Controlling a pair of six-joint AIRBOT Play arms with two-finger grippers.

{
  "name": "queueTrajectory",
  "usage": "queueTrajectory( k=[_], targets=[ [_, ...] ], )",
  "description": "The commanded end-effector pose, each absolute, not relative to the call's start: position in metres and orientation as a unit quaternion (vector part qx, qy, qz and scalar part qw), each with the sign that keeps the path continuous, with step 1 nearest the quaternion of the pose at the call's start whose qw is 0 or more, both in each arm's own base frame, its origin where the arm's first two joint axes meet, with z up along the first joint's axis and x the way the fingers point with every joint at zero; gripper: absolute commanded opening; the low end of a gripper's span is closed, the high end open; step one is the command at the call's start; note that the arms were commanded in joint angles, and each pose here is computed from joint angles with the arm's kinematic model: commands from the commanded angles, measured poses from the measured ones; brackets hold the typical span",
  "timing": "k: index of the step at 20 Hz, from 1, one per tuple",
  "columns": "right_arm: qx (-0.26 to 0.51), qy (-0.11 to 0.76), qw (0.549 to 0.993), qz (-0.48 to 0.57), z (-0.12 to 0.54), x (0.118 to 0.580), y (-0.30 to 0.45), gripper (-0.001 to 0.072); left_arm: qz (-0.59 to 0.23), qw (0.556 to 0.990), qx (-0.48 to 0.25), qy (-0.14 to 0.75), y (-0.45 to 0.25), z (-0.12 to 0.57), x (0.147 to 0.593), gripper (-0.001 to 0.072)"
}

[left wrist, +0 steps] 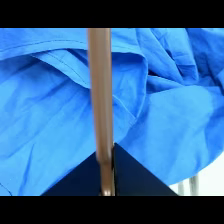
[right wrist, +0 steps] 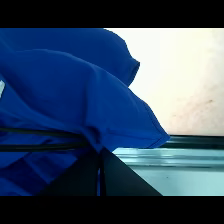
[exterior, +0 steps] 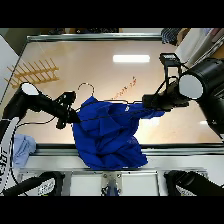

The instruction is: Fold the clothes and pants, and hang the long-sleeved shirts on hangers.

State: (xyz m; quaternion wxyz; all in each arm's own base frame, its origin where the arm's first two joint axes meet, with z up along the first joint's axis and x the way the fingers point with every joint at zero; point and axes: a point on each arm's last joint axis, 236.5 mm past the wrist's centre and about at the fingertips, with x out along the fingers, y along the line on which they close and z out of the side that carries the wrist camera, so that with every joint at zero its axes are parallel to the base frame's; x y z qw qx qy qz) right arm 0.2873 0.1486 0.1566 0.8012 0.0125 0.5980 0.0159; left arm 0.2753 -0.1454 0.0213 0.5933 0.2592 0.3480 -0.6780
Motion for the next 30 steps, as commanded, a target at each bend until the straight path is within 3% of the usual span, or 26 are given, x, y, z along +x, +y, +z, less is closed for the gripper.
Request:
queueTrajectory(
  k=[1,11,16,24,30],
  targets=[
    [0.015,0.6,0.8,0.021,0.157,0.286,0.151,0.0008,-0.673,0.598,0.265,0.344,-0.148,0.02,0.28,0.0008],
    [0.004,0.576,0.817,0.018,0.172,0.295,0.144,0.0008,-0.678,0.593,0.263,0.346,-0.148,0.021,0.276,0.0008],
    [-0.008,0.586,0.807,0.069,0.171,0.285,0.164,0.0008,-0.675,0.596,0.264,0.345,-0.148,0.02,0.278,0.0009],
    [-0.011,0.535,0.835,0.127,0.183,0.295,0.204,0.0008,-0.675,0.596,0.264,0.345,-0.148,0.02,0.278,0.0009],
    [-0.039,0.527,0.846,0.077,0.183,0.304,0.177,0.0008,-0.676,0.596,0.264,0.345,-0.148,0.02,0.278,0.0009]
  ],
)
